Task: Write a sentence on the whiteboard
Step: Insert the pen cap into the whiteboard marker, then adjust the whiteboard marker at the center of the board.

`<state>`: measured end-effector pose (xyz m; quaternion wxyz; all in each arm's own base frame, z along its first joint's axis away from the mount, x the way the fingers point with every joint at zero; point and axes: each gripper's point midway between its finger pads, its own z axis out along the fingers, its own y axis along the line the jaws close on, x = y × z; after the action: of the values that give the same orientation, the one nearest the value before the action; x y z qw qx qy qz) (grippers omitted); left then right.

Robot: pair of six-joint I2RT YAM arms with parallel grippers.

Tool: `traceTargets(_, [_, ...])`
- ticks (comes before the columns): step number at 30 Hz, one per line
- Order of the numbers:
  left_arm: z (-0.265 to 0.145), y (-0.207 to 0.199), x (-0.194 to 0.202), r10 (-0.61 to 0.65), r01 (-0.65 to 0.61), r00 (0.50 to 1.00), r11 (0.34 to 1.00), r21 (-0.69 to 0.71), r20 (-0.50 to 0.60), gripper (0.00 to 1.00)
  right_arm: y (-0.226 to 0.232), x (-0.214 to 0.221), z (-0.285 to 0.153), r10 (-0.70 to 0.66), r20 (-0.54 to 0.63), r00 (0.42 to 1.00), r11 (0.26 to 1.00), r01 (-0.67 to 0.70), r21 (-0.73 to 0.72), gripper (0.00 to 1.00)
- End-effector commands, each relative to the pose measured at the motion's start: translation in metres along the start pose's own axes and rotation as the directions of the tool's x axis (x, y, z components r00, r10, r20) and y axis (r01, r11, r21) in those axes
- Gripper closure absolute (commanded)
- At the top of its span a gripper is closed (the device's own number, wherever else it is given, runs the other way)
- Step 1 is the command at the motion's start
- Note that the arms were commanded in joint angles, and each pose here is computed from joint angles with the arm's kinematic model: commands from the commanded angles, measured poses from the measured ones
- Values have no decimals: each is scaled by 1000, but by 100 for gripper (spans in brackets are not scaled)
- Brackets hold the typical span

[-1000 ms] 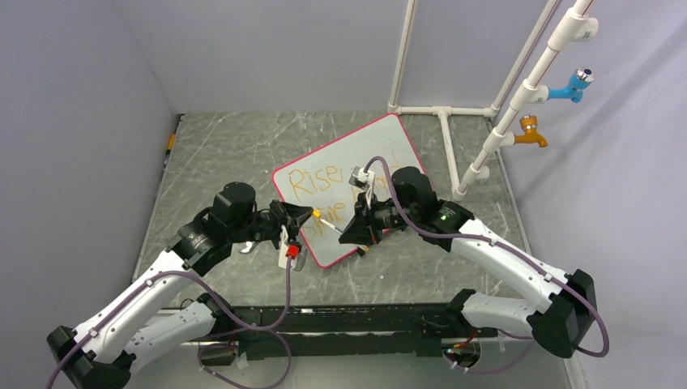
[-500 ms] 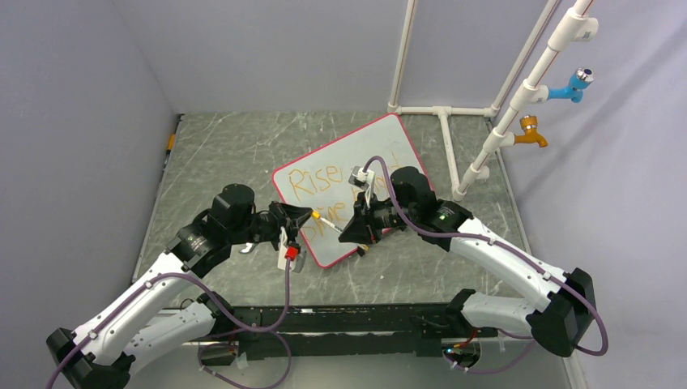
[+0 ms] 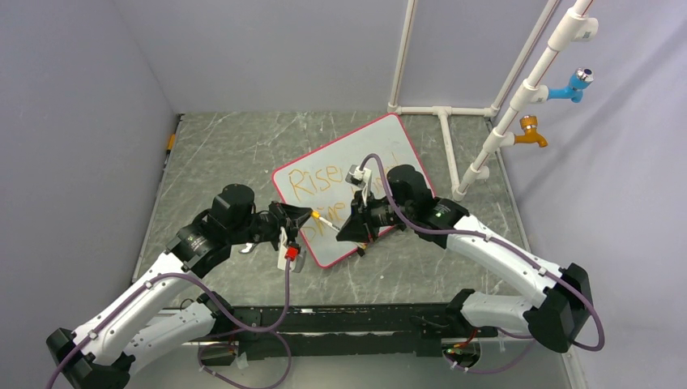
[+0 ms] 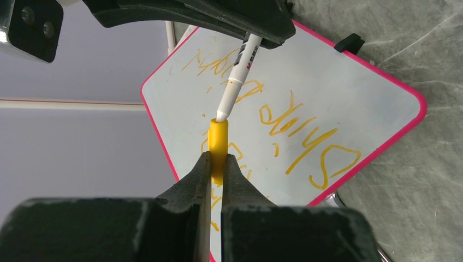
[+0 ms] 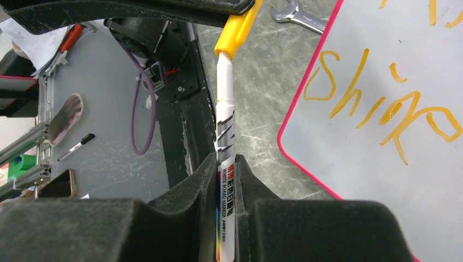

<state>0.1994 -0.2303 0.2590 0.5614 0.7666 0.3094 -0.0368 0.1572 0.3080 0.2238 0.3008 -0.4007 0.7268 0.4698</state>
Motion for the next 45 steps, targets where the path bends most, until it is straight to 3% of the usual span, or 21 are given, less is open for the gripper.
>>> traceTargets(1, [-2,8,-11,55,-54,998,998,-30,42,100,5,-27,0,-46,62,997,999,46,-3,100])
traceTargets(21, [18,-29,10,111,-101,988,990,100,-105,100,-15,-23,17,36,-86,996,998,-32,48,100])
traceTargets(31, [28,-35,-5,91,-86,995,990,108,-37,100,-4,-42,24,45,-21,999,999,-45,7,100])
traceTargets(45, [22,-19,-32,95,-95,992,995,1,78,100,16,-74,23,95,107,990,993,-87,-76,100])
